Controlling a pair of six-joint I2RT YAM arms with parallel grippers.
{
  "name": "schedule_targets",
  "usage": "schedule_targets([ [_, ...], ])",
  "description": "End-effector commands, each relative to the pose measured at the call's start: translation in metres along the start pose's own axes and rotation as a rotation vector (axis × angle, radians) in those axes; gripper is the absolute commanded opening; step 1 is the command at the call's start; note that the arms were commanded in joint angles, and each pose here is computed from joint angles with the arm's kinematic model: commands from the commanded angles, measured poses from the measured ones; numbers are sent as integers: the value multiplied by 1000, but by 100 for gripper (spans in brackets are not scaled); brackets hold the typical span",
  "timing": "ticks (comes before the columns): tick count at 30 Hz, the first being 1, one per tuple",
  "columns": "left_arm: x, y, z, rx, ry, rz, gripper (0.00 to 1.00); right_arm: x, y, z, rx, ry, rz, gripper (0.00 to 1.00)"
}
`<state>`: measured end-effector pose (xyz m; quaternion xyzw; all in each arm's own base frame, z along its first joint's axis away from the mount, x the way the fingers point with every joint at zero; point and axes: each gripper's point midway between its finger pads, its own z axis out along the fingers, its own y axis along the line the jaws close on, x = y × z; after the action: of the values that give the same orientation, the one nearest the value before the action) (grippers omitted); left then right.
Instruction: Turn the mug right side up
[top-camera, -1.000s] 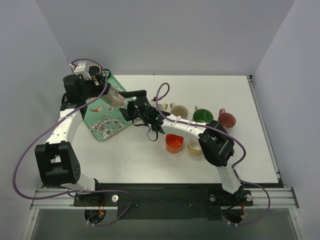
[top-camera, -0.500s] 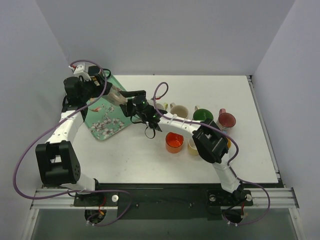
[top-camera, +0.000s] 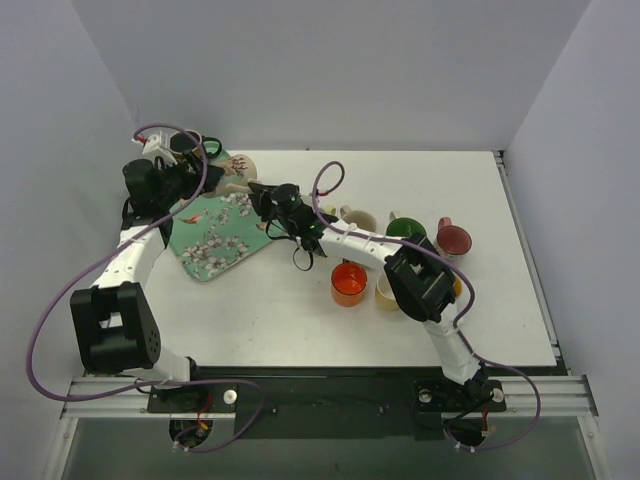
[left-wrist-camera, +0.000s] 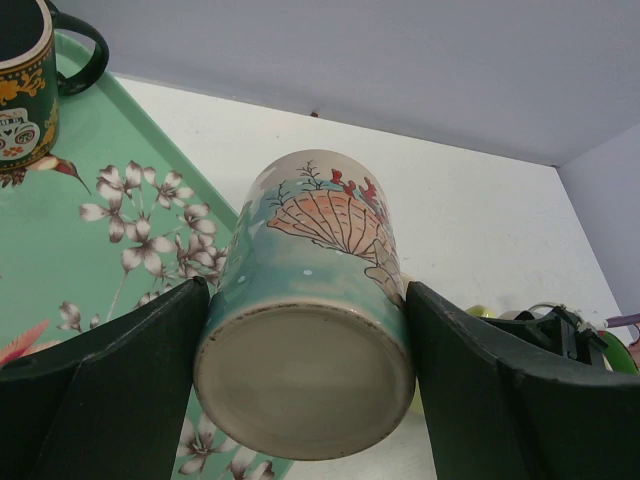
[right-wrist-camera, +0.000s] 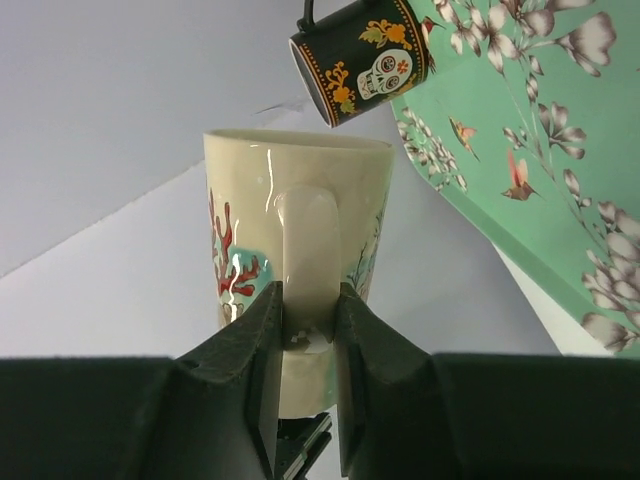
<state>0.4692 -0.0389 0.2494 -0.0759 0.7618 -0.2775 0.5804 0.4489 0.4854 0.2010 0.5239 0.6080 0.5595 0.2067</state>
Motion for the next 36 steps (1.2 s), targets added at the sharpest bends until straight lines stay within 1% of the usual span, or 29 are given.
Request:
schedule_targets([
  [1,-24,-33,-15,143,-66,172,5,12,57,-17,-156,-14,-140,0],
  [2,-17,-29,-15,138,-43,174,19,11,57,-18,-165,-31,-234,0],
  [3,-10,-24,-15,137,-26,181,25,11,64,-23,-178,-42,-280,0],
  [4,-1,-19,-16,128,-8,175,35,12,62,-26,-176,-58,-360,0],
  [5,4,-14,-16,120,2,173,41,16,65,-29,-187,-55,-390,0],
  [6,12,-9,-17,115,19,166,42,20,65,-31,-197,-51,-439,0],
  [7,17,-4,-17,110,32,161,44,21,65,-31,-202,-47,-451,0],
  [11,34,14,-19,93,71,130,48,27,49,-23,-196,-11,-477,0],
  [12,38,18,-20,88,81,124,49,28,38,-19,-173,1,-490,0],
  [16,47,27,-23,71,105,131,55,32,24,-13,-135,20,-553,0],
  [20,43,36,-24,46,101,142,56,30,12,-9,-95,27,-585,0],
  [22,38,38,-25,46,101,136,55,33,12,-8,-102,40,-623,0],
  [23,37,39,-26,46,106,132,55,36,15,-10,-113,50,-669,0],
  [24,28,41,-26,39,94,131,55,42,23,-12,-135,59,-700,0],
  [28,7,54,-30,7,75,109,55,53,33,-24,-212,93,-945,0],
  [29,1,55,-31,4,78,108,55,57,41,-32,-258,93,-1039,0],
  [30,1,57,-32,5,86,110,55,59,32,-37,-263,102,-1094,0],
  [31,-1,58,-33,5,89,108,55,62,46,-47,-325,83,-1205,0],
  [32,-1,58,-33,7,91,108,56,66,32,-52,-329,98,-1274,0],
  [34,0,58,-34,6,90,116,55,72,36,-68,-425,68,-1495,0],
  [35,1,58,-34,8,91,117,55,74,32,-73,-434,76,-1542,0],
  [36,1,58,-34,6,90,117,55,78,30,-78,-462,83,-1624,0],
])
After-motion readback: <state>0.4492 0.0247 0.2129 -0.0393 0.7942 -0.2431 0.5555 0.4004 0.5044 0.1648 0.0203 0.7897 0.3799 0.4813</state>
